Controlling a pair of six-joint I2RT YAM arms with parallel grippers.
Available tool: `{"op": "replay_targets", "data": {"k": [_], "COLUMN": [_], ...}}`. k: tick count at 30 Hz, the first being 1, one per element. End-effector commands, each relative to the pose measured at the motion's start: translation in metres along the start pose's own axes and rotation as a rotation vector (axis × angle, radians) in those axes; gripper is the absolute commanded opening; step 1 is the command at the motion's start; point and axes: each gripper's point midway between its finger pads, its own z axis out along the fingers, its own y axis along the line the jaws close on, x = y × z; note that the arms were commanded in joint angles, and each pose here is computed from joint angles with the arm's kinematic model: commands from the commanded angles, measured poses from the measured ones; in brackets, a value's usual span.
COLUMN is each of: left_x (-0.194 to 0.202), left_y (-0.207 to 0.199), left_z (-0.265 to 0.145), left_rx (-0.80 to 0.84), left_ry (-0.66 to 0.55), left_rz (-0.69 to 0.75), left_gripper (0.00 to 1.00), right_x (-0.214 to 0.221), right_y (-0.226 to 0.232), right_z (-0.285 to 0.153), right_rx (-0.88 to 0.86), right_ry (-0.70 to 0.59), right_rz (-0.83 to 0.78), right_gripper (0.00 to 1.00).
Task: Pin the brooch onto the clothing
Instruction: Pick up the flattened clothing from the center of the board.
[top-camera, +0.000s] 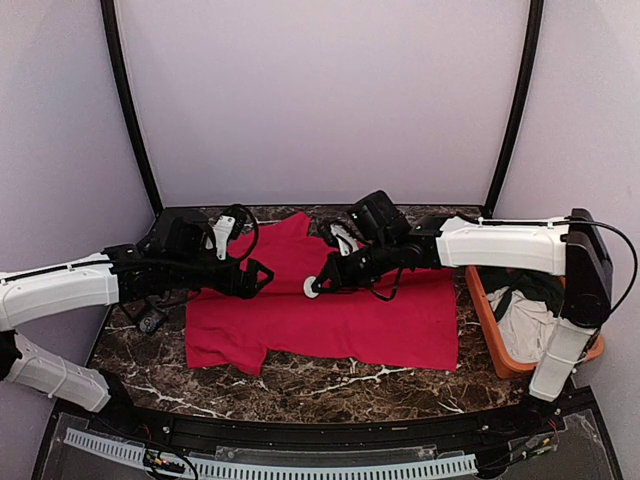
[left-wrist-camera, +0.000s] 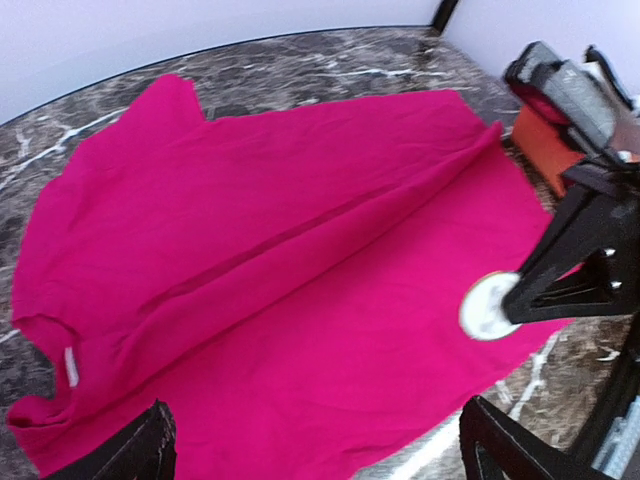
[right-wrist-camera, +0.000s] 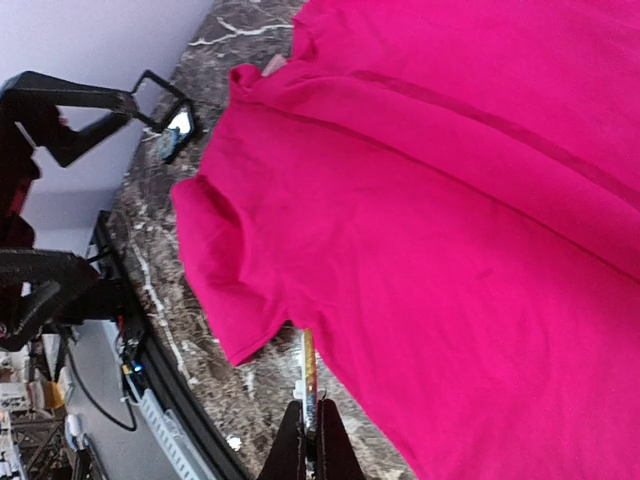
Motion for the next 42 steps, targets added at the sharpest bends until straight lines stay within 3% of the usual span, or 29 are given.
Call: {"op": "replay_targets", "data": {"k": [1, 5, 10, 16, 21, 26, 32, 42], "left_x": [0.011, -0.006, -0.014, 0.019, 0.028, 0.028, 0.031, 0.025], "left_y": [0.061, 0.079, 0.078, 0.088, 0.091, 0.098, 0.099, 0.103], "left_z": [-0.005, -0.002, 0.015, 0.042, 0.052, 0.061, 0.064, 0.063], "left_rx": [-0.345, -0.401, -0.331, -0.207, -0.181, -0.198, -0.187, -0.172], "left_ry": [0.094, 0.091, 0.173, 0.378, 0.412, 0.428, 0.424, 0.368], "left_rz": [0.158, 0.233, 0.444, 0.534, 0.586, 0.603, 0.581, 0.550], "left_gripper": [0.99, 0.99, 0.99, 0.99, 0.99, 0.99, 0.99, 0.99], "right_x": [-0.008, -0.007, -0.005, -0.015, -0.012, -0.011, -0.005, -0.016], "right_y": [-0.043, -0.055, -0.040, -0.041, -0.063, -0.108, -0.127, -0.120], "right_z": [0.011, 0.031, 0.045, 0.036, 0.026, 0.004, -0.012, -0.042], "right_rx": [0.229, 0.270, 0.162, 0.154, 0.262, 0.500, 0.631, 0.561], "right_ry": [-0.009, 0.059, 0.093, 0.058, 0.033, -0.039, -0.025, -0.066], "right_rz": [0.011, 0.073, 0.101, 0.155, 0.100, 0.095, 0.166, 0.270], "right_gripper": [0.00, 0.00, 0.00, 0.00, 0.00, 0.00, 0.00, 0.00]}}
